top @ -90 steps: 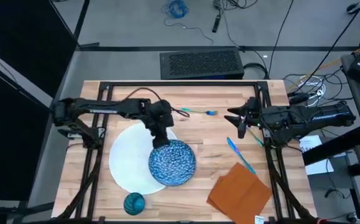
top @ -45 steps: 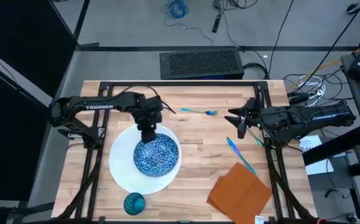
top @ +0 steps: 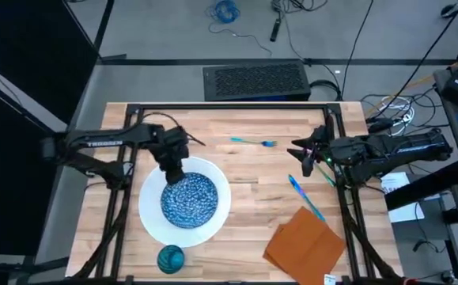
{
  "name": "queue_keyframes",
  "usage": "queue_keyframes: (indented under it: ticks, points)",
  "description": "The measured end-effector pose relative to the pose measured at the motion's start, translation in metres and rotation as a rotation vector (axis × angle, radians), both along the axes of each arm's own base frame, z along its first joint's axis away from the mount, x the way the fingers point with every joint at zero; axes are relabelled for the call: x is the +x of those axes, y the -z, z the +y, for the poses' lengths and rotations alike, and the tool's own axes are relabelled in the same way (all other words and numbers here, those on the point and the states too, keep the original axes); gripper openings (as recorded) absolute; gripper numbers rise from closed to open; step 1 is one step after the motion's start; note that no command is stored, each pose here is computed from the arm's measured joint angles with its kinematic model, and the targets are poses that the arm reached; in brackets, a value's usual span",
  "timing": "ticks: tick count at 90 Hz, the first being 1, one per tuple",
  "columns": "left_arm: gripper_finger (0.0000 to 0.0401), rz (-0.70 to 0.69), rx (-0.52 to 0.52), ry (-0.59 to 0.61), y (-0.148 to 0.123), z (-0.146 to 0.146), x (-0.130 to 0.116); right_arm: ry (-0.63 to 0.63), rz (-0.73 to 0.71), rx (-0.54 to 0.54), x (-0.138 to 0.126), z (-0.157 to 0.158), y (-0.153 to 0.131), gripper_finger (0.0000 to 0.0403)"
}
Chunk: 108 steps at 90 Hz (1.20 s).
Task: Set table place
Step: Stack the blue plate on the top of the white tablemat
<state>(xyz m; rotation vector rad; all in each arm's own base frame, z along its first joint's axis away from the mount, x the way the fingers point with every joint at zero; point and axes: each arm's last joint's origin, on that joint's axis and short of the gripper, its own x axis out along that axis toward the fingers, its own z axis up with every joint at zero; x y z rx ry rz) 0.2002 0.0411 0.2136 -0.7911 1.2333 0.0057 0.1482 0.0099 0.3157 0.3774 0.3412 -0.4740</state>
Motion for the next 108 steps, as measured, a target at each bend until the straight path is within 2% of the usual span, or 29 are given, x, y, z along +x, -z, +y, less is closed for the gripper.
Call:
queue_keyframes:
  ticks: [14,27,47,61,82,99,108]
  points:
    - [0.0000,0.017,-0.065,0.004,0.029,-0.012,-0.012,0.003,-0.006,0.006,0.000,0.000,0.000,0.0171]
    - [0.0000,0.004,-0.080,0.011,0.046,-0.019,-0.015,0.024,-0.014,-0.004,0.000,-0.001,-0.001,0.0171]
    - [0.0006,0.029,0.039,-0.067,0.056,-0.015,-0.013,0.026,-0.026,-0.004,0.001,-0.001,-0.002,0.0171]
    - [0.0051,0.082,0.116,-0.119,0.061,-0.010,-0.014,0.023,-0.042,-0.008,0.002,0.000,-0.004,0.0171]
    - [0.0130,0.076,0.133,-0.092,0.062,-0.010,-0.014,0.016,-0.053,-0.019,0.002,0.000,-0.005,0.0171]
    - [0.0149,0.084,0.152,-0.060,0.054,-0.007,-0.012,0.012,-0.053,-0.017,0.002,0.000,-0.005,0.0171]
    - [0.0150,0.098,0.221,-0.058,0.041,-0.001,-0.012,0.011,-0.053,-0.017,0.002,0.000,-0.005,0.0171]
